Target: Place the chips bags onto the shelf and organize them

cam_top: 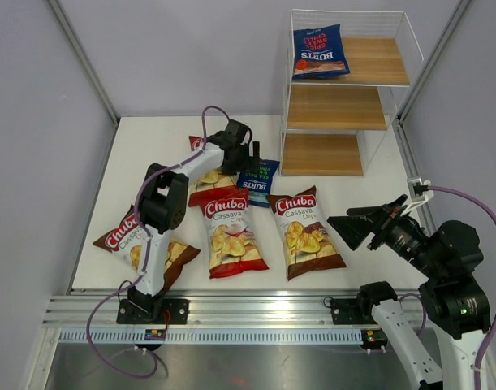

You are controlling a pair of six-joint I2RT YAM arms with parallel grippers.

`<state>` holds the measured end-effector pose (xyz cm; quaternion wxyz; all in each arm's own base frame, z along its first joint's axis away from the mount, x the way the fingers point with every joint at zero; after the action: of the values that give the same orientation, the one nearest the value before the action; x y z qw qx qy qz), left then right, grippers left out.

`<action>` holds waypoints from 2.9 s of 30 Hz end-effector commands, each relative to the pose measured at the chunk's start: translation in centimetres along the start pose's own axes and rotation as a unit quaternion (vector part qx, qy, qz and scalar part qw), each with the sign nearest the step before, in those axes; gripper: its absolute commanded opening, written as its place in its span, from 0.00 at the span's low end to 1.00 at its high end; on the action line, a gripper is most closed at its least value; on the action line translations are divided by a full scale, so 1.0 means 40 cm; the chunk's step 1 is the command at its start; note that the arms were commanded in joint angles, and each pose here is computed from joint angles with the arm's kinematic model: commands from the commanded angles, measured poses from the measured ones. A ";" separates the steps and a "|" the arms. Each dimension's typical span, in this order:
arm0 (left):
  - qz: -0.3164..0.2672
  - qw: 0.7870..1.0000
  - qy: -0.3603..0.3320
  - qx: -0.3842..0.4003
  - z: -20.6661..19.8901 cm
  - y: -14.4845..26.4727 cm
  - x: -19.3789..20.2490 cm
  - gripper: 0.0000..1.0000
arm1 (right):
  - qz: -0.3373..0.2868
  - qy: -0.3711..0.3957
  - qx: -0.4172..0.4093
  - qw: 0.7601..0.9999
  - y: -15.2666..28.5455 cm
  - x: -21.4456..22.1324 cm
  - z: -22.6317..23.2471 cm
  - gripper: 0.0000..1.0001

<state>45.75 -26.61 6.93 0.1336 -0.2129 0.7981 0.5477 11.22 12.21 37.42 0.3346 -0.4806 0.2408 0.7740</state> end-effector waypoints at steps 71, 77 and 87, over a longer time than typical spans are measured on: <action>-0.187 0.694 0.448 0.532 -0.214 0.948 0.308 0.07 | -0.115 -0.018 -0.167 0.979 -0.370 0.195 0.144 0.91; -0.183 0.704 0.454 0.516 -0.233 0.932 0.343 0.07 | -0.132 -0.015 -0.201 0.970 -0.332 0.166 0.169 0.84; -0.224 0.725 0.428 0.491 -0.215 0.934 0.334 0.12 | -0.142 -0.011 -0.198 0.970 -0.296 0.142 0.162 0.54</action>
<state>15.47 -27.03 32.98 -0.0437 -0.4670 0.8764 -0.1091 14.41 27.12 32.14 0.3064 -0.5498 0.0300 0.7765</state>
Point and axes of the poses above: each gripper's point midway between its finger pads, its own y axis back along the fingers, its own z axis along the line the jaws close on, x = y × z, the point moved 2 cm from there along y, back along the fingers, and after that the axes turned 10 degrees about y, right-handed, at the moved point
